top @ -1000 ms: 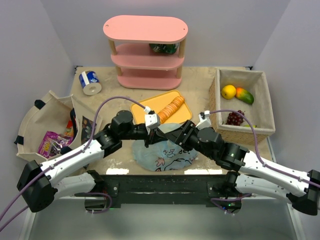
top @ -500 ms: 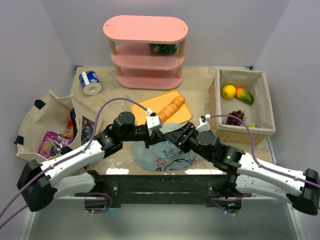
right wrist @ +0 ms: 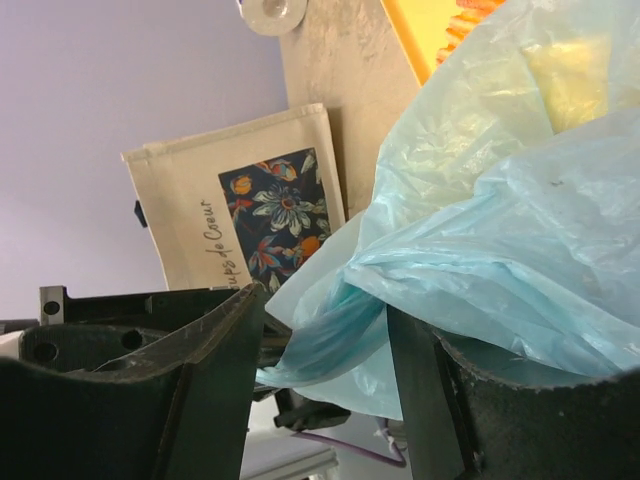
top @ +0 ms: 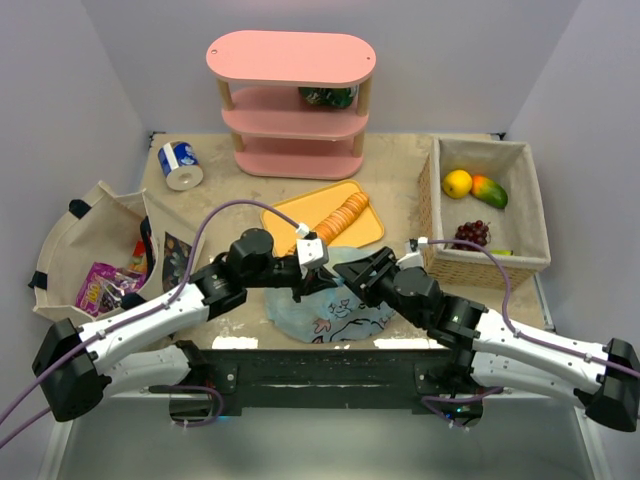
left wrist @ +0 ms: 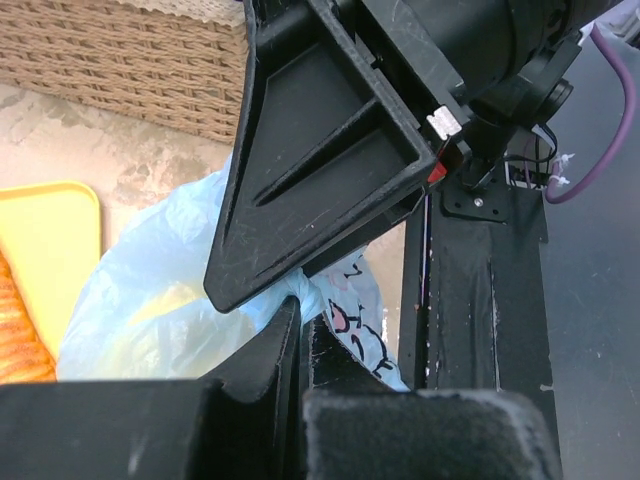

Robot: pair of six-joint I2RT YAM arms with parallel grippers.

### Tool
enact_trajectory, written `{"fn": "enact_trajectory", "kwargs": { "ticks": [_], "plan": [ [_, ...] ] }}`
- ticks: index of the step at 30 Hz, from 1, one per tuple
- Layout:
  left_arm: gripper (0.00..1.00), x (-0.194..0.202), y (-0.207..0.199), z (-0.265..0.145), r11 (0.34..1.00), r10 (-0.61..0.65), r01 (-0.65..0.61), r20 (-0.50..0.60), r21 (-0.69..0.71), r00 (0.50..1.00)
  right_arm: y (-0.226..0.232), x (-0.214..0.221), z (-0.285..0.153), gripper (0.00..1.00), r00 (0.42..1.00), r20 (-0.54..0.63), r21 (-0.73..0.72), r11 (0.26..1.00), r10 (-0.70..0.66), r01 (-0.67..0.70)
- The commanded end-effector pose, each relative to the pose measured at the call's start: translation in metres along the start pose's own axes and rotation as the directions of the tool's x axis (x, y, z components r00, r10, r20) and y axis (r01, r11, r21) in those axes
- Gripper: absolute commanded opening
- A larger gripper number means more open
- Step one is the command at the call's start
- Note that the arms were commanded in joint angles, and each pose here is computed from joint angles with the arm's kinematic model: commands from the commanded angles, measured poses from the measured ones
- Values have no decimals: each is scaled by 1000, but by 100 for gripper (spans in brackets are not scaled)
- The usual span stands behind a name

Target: Place the mixed food into the grocery bags and tie them

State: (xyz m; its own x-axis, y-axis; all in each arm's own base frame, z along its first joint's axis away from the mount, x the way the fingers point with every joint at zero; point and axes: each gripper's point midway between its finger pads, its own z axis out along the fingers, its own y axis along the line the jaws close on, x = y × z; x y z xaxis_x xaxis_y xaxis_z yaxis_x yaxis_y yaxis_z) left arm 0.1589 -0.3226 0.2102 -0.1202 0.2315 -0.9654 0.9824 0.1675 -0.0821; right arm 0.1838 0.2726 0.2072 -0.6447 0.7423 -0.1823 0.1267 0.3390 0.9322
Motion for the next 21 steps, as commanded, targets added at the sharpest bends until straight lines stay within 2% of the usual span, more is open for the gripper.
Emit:
{"fn": "enact_trajectory", "kwargs": {
  "ticks": [1, 10, 16, 17, 18, 21],
  "plan": [
    [0, -34, -3, -2, 996, 88, -88, 107, 0, 990, 2, -15, 2, 54, 996, 82, -8, 999, 35, -34],
    [0, -30, -1, 1, 996, 87, -86, 88, -9, 992, 15, -9, 7, 38, 998, 57, -19, 1000, -10, 11],
    [1, -28, -11, 4, 996, 79, -82, 71, 36, 994, 15, -8, 8, 8, 998, 59, -37, 999, -8, 10],
    [8, -31, -11, 3, 996, 80, -83, 74, 36, 994, 15, -10, 8, 0, 998, 68, -34, 999, -13, 15],
    [25, -29, -11, 2, 996, 74, -76, 57, 38, 996, 14, -13, 7, 0, 997, 79, -31, 999, -17, 20],
    [48, -39, -13, -3, 995, 88, -91, 66, 41, 994, 13, -17, 4, 0, 994, 98, -45, 998, -43, 48]
  ]
}}
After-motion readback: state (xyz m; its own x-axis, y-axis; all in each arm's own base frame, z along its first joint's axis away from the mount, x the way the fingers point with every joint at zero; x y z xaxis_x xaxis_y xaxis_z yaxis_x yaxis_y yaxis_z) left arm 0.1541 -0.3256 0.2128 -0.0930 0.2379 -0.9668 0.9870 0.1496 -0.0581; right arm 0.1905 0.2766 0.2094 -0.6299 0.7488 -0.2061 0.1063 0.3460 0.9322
